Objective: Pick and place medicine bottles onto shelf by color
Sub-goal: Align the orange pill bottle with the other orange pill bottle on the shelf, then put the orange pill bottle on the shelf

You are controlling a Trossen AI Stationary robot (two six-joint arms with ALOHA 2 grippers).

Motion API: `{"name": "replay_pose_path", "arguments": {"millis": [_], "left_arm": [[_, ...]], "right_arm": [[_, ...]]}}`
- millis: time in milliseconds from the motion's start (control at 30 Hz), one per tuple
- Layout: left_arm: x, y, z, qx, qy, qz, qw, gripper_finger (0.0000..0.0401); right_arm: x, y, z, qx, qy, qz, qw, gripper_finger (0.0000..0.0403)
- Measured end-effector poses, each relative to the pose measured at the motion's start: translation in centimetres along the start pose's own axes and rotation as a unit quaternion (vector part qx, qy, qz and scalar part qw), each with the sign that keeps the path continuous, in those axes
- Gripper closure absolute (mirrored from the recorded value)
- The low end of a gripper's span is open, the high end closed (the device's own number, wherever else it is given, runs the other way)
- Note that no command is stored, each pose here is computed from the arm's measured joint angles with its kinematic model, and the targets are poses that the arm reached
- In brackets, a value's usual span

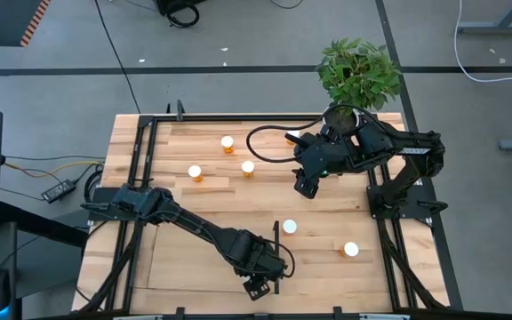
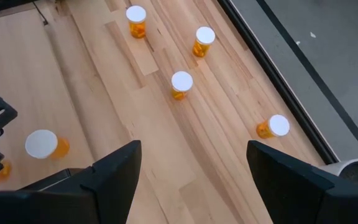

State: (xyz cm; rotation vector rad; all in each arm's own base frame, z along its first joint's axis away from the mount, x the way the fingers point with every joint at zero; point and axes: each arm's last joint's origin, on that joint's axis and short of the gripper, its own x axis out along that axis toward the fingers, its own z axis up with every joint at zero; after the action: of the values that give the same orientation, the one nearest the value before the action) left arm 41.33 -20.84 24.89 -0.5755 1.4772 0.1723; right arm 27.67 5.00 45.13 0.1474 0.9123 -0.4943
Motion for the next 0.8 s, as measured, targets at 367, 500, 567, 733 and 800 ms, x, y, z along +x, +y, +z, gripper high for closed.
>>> {"name": "replay_pose_path", "arguments": {"millis": [367,500,567,733,800], "left_arm": [[-2.4,-0.4,0.6,0.008,-0.024,-0.031,0.999,0.0117],[-3.6,-0.5,0.6,0.015,-0.027,-0.037,0.999,0.0117],[-4.3,-0.2,0.3,0.028,-0.021,-0.035,0.999,0.0117],[-7.2,1.4,-0.9,0.053,-0.015,0.006,0.998,0.0117],[-8.1,2.0,-1.2,0.065,-0.03,0.034,0.997,0.0117]], "right_arm": [[0.0,0.0,0.0,-0.002,0.0,0.0,1.0,0.0104],[0.0,0.0,0.0,-0.005,0.003,0.005,1.0,0.0104],[0.0,0.1,0.0,-0.012,0.007,0.011,1.0,0.0104],[-0.5,-0.2,-0.2,-0.018,0.008,0.026,0.999,0.0104],[-0.8,-0.5,-0.2,-0.016,0.004,0.028,0.999,0.0104]]}}
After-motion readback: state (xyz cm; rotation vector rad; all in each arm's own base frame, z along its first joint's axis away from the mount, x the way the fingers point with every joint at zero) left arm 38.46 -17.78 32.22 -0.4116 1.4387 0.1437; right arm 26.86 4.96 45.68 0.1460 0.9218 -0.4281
